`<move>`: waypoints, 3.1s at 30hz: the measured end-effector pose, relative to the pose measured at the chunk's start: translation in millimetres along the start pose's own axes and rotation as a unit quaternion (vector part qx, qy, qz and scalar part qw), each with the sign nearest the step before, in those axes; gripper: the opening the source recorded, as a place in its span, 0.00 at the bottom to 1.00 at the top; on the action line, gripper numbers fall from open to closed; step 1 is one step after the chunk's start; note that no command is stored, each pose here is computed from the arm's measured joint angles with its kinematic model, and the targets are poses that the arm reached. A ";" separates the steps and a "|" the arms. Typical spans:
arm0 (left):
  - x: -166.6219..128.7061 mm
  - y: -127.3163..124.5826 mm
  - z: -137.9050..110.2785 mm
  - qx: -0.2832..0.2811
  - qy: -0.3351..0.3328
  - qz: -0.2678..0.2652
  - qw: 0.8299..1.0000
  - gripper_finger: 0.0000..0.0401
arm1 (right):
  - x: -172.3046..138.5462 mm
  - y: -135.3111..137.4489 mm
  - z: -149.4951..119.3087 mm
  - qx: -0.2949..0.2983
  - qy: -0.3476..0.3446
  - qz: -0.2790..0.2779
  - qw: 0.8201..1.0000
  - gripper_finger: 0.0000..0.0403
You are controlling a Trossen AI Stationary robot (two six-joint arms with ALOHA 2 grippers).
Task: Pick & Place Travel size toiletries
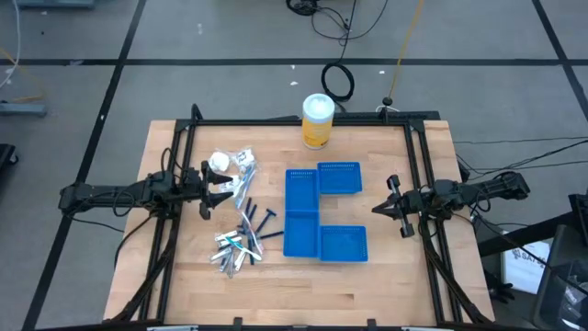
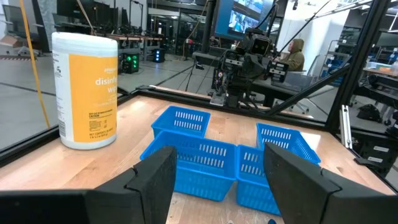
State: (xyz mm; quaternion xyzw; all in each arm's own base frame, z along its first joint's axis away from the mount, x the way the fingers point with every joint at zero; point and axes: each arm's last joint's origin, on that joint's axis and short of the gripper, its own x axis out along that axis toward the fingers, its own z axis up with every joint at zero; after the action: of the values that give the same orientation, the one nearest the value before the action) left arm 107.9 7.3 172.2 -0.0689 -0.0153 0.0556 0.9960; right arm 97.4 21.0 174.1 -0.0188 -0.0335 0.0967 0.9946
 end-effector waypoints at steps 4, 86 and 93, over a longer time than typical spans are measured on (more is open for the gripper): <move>0.0 0.0 0.1 0.000 0.000 0.000 1.000 0.59 | 0.0 0.0 0.0 0.000 0.000 0.000 1.000 0.01; 48.9 88.8 -21.7 -0.213 0.344 0.562 0.721 0.03 | 0.0 0.0 0.0 0.000 0.000 0.000 1.000 0.01; 60.7 70.2 37.0 -0.184 0.247 0.487 0.817 0.01 | 0.0 0.0 0.0 0.000 0.000 0.000 1.000 0.01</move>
State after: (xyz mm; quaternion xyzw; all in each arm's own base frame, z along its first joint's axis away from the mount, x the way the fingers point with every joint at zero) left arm 159.2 88.3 200.4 -0.2607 0.2570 0.5106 0.7780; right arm 97.3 21.0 174.2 -0.0188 -0.0335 0.0965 0.9946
